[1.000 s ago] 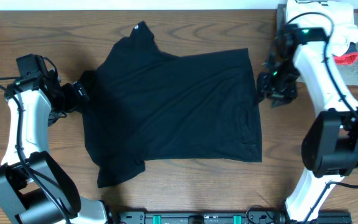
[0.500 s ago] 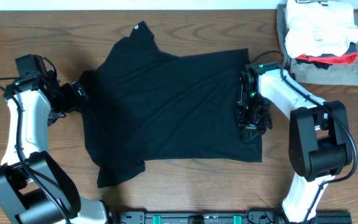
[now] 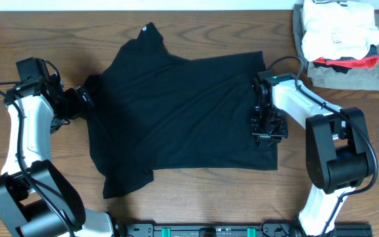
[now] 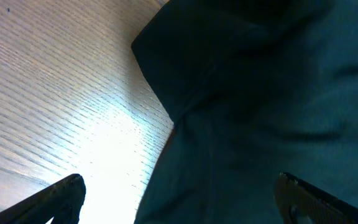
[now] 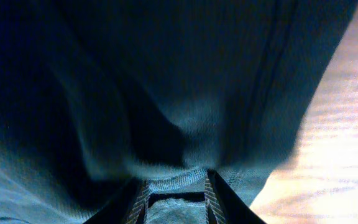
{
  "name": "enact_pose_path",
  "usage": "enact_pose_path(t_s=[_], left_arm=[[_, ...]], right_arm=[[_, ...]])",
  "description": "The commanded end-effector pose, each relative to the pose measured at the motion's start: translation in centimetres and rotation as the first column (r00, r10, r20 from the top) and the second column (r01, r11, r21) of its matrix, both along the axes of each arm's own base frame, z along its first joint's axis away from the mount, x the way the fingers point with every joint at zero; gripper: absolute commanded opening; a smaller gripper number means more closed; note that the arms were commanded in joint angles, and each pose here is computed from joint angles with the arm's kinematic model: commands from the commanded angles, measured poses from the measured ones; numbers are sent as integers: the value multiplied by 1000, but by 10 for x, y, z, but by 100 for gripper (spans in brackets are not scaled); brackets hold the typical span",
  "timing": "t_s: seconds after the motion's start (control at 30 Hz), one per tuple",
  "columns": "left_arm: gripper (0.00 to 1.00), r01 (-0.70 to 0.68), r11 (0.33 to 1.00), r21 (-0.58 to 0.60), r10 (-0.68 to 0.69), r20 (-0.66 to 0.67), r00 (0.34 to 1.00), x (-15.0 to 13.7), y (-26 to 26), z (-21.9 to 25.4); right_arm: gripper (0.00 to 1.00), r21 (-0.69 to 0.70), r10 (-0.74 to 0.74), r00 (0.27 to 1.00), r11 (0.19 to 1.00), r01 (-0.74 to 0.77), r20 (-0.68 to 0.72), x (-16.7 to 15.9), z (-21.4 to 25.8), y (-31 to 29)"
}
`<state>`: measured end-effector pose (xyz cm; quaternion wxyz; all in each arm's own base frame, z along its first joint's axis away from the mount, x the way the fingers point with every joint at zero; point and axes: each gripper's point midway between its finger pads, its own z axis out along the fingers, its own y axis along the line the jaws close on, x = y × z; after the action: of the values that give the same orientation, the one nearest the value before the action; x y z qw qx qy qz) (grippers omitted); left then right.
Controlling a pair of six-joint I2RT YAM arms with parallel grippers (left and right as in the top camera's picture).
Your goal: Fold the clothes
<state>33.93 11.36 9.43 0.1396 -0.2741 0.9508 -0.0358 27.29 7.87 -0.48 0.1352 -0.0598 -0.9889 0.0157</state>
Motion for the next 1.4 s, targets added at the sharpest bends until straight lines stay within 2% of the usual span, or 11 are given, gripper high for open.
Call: enact_pose_path(t_s=[0.0,0.1,0.3,0.4,0.7,1.0,1.27,1.37], left_arm=[[98,-18,1000,5,18,2,1000,1,3,3],[98,-18,1000,4,18,-1,1000,1,3,2],[98,-18,1000,4,18,-1,1000,1,3,2],[98,-18,1000,4,18,-2,1000,1,3,2],[98,-18,1000,4,18,-1,1000,1,3,2],[98,-18,1000,4,18,-1,1000,1,3,2],[98,-18,1000,4,18,-1,1000,1,3,2],[98,-18,1000,4,18,0,1000,1,3,3]], right_arm=[[28,-24,-13,999,1000,14,43,7,1,-2],[25,-20,-14,999,1000,15,48,8,1,-1],[6,-21,-13,999,1000,14,44,7,1,-1],[2,-21,-13,999,1000,14,39,6,1,-2],[2,-25,-16,999,1000,17,28,1,9,-3],[2,-3,-56,992,998,57,117,3,52,-13],[2,-26,-62,994,998,64,89,-7,56,-20],[10,-26,-61,994,998,64,89,-7,56,-20]])
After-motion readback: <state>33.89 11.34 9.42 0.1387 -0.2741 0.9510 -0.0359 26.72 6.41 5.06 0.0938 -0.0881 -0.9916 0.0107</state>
